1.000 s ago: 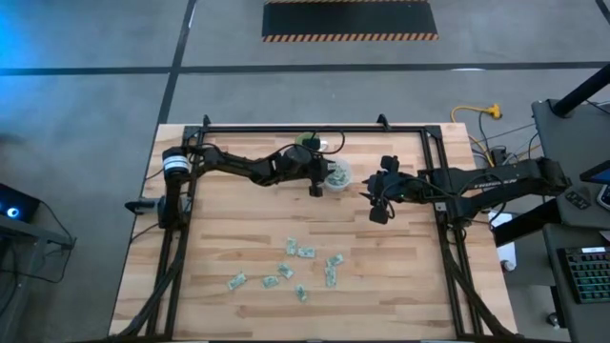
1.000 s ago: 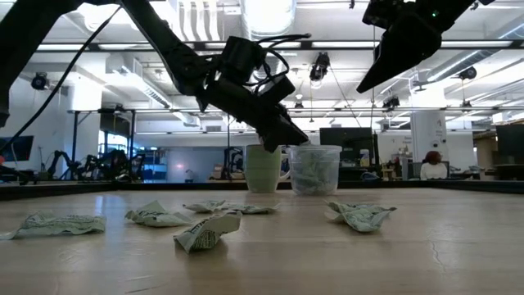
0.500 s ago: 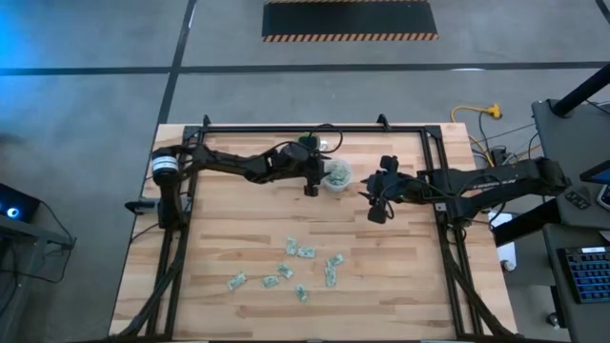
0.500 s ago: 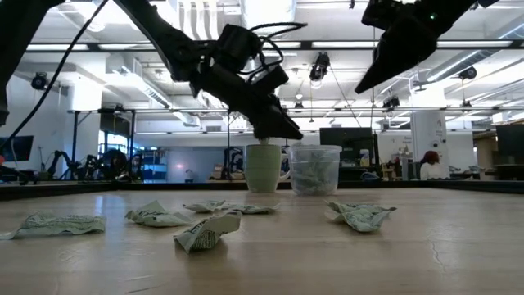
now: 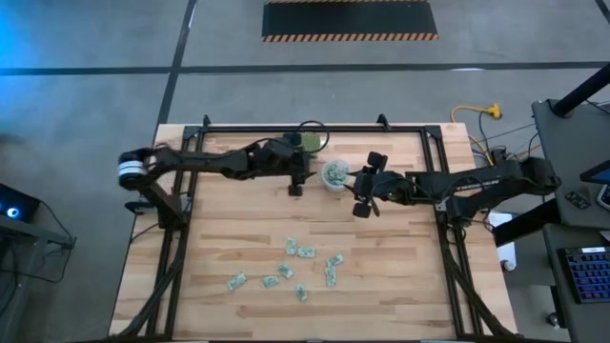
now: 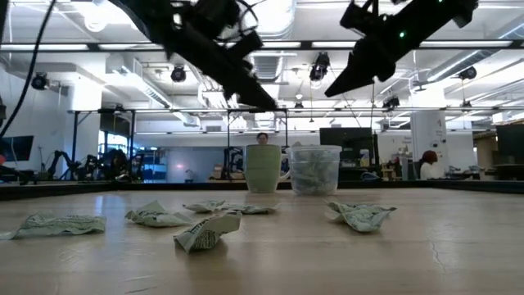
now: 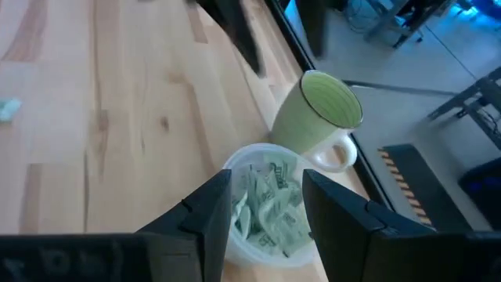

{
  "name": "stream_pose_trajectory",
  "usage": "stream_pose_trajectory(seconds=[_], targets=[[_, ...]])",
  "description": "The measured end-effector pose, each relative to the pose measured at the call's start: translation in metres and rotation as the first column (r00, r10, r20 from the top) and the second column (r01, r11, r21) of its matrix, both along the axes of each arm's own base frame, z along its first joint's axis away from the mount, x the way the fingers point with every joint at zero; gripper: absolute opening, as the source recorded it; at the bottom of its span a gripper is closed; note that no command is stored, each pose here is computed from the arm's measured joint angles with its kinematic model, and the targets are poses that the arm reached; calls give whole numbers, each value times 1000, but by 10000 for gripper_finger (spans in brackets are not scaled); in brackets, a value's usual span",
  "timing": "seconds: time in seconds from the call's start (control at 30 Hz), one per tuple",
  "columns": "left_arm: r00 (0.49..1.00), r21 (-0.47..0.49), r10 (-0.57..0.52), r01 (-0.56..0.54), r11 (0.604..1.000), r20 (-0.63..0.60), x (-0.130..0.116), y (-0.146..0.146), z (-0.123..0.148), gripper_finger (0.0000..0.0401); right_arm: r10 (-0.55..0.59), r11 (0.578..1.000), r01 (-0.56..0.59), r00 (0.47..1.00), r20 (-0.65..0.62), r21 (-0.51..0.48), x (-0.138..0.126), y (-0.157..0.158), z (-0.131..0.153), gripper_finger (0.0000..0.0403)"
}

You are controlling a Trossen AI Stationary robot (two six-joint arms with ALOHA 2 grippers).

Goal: Pick and place Stevia / Truvia into bins
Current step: Put the stevia packet into the transparent container

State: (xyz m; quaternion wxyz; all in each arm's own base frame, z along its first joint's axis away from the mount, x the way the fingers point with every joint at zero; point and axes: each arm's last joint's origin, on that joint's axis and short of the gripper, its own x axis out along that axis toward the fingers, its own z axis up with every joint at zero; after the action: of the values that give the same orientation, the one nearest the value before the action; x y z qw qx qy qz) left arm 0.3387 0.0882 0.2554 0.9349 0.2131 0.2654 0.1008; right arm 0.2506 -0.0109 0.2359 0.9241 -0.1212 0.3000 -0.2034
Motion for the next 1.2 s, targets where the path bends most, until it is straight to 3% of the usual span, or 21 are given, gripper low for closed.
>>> stream_pose_trajectory(seconds=[0.1, 0.2, 0.3, 0.57, 0.83, 1.2], targets=[[1000, -38, -6, 6, 999, -16, -18, -12, 6, 192, 21, 1000, -20, 999, -51, 18, 3, -3, -9, 148], [998, -70, -23, 19, 997, -52, -40, -26, 4, 192, 151, 986, -144, 984, -90, 89, 8, 0, -17, 148], [996, -79, -55, 49, 996, -70, -62, -40, -5, 192, 259, 957, -240, 960, -105, 160, 11, 4, -24, 148], [993, -137, -97, 86, 987, -73, -115, -66, -34, 192, 418, 860, -368, 906, -74, 352, 20, 14, -40, 148], [995, -182, -84, 74, 980, -46, -149, -72, -55, 192, 478, 819, -393, 870, -120, 418, 33, 36, -69, 148], [998, -220, -62, 60, 974, 0, -167, -74, -70, 192, 543, 757, -406, 826, -148, 513, 38, 77, -99, 148]])
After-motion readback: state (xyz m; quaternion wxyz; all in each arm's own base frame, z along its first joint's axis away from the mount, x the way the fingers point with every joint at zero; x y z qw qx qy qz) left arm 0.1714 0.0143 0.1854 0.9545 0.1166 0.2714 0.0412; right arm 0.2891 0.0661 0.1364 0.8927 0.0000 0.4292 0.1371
